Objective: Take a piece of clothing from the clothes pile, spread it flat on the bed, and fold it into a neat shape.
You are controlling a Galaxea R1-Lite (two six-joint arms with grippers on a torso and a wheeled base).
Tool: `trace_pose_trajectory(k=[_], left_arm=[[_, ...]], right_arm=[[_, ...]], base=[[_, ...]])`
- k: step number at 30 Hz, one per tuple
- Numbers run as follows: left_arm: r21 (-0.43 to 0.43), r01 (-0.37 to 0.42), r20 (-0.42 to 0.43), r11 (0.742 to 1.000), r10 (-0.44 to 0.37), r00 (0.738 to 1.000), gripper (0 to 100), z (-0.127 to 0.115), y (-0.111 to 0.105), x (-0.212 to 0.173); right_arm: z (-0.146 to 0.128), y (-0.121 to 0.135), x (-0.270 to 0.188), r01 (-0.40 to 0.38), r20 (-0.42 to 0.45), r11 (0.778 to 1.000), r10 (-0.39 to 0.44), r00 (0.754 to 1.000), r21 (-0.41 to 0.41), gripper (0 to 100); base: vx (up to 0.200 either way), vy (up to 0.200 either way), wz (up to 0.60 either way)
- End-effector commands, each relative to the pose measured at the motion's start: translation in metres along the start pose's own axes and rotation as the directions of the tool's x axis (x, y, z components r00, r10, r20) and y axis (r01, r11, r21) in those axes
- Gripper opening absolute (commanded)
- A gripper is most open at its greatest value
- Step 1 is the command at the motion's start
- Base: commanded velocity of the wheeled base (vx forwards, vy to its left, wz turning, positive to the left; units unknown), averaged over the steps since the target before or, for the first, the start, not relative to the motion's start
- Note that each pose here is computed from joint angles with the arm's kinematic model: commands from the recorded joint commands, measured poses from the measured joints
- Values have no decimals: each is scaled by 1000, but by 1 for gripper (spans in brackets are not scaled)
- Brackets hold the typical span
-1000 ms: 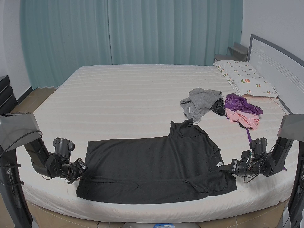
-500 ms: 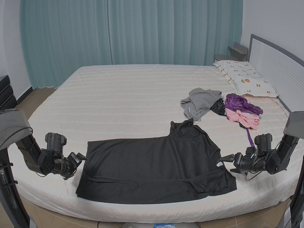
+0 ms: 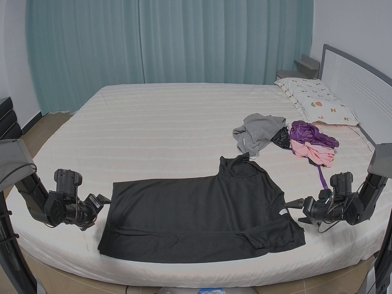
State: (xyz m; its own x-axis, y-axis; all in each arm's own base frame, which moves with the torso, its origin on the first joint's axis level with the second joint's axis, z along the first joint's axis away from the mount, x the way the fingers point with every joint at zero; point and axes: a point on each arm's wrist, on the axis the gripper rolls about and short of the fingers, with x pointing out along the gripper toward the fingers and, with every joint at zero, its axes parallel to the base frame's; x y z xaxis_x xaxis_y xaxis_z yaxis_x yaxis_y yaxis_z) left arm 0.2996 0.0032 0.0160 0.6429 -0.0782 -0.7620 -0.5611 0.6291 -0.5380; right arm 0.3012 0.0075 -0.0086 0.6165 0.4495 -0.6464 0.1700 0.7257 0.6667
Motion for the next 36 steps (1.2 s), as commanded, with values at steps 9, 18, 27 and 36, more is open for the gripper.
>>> trace_pose_trajectory(k=[9,18,27,36], left_arm=[[-48,15,7,999,-15,1000,100,1,-4,0],[-43,17,13,999,-16,1000,100,2,-5,0],[-52,23,22,998,-21,1000,100,5,-4,-2],[-50,31,11,998,-30,999,100,6,-5,0]], right_arm=[[0,1,0,-2,1,1000,2,1000,-2,100],[0,0,0,-1,0,1000,1,1000,-3,100],[-2,0,0,1,-5,1000,-1,1000,-2,100],[-3,2,1,-1,-13,1000,1,1000,-6,100]], base=[[0,-111,0],[0,-22,0],[67,0,0],[0,0,0]])
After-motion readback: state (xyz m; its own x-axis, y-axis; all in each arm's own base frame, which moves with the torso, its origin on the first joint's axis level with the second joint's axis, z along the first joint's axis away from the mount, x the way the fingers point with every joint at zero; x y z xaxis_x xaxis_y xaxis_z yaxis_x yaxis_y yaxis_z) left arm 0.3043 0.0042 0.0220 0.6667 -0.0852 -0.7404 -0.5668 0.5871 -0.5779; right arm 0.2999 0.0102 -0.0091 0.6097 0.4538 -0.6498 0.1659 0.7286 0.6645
